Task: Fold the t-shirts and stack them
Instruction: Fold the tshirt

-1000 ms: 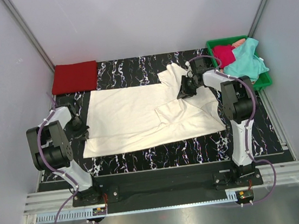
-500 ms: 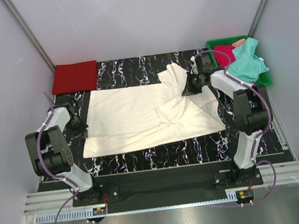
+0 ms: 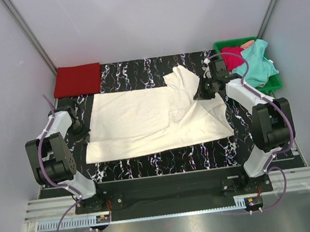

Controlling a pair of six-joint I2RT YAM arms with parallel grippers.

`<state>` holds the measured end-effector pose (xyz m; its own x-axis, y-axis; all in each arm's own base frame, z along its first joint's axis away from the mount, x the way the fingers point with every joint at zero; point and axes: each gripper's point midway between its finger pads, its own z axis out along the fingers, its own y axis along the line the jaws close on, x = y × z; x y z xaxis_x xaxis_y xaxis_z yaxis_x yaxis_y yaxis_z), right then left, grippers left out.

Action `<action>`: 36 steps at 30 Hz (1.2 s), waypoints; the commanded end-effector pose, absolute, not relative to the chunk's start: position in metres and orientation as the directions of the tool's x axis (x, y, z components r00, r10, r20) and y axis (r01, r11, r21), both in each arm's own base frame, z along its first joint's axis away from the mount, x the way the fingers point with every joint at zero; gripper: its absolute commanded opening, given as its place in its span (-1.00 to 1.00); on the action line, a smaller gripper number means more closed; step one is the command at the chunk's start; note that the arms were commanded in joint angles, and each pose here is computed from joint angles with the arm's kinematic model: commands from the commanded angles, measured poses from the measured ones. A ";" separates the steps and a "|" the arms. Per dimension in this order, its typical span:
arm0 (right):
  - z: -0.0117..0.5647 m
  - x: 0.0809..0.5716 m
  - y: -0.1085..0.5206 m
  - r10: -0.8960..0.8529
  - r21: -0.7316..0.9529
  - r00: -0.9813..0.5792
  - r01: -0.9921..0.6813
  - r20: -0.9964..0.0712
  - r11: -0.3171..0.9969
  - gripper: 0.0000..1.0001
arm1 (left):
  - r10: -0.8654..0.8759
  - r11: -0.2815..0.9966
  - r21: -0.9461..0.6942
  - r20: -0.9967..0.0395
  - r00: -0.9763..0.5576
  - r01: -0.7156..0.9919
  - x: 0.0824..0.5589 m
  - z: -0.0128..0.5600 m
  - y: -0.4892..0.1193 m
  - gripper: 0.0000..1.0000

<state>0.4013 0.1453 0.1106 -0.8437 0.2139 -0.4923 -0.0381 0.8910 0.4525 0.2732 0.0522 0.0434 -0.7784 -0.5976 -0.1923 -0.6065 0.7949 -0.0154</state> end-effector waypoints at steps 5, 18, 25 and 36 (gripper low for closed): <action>0.140 0.408 0.122 0.253 0.434 -0.780 -0.026 -0.572 0.901 -1.00 | -0.601 0.787 -0.045 -0.281 -0.748 -0.615 0.299 0.064 0.060 -1.00; 0.146 0.392 0.101 0.287 0.417 -0.762 0.026 -0.580 0.909 -1.00 | -0.596 0.792 -0.061 -0.294 -0.748 -0.607 0.314 0.064 0.061 -1.00; 0.145 0.387 0.097 0.300 0.422 -0.765 0.040 -0.570 0.906 -1.00 | -0.588 0.800 -0.073 -0.291 -0.755 -0.595 0.329 0.062 0.061 -1.00; 0.134 0.377 0.099 0.299 0.430 -0.794 0.053 -0.530 0.901 -1.00 | -0.559 0.825 -0.073 -0.261 -0.787 -0.561 0.334 0.050 0.052 -1.00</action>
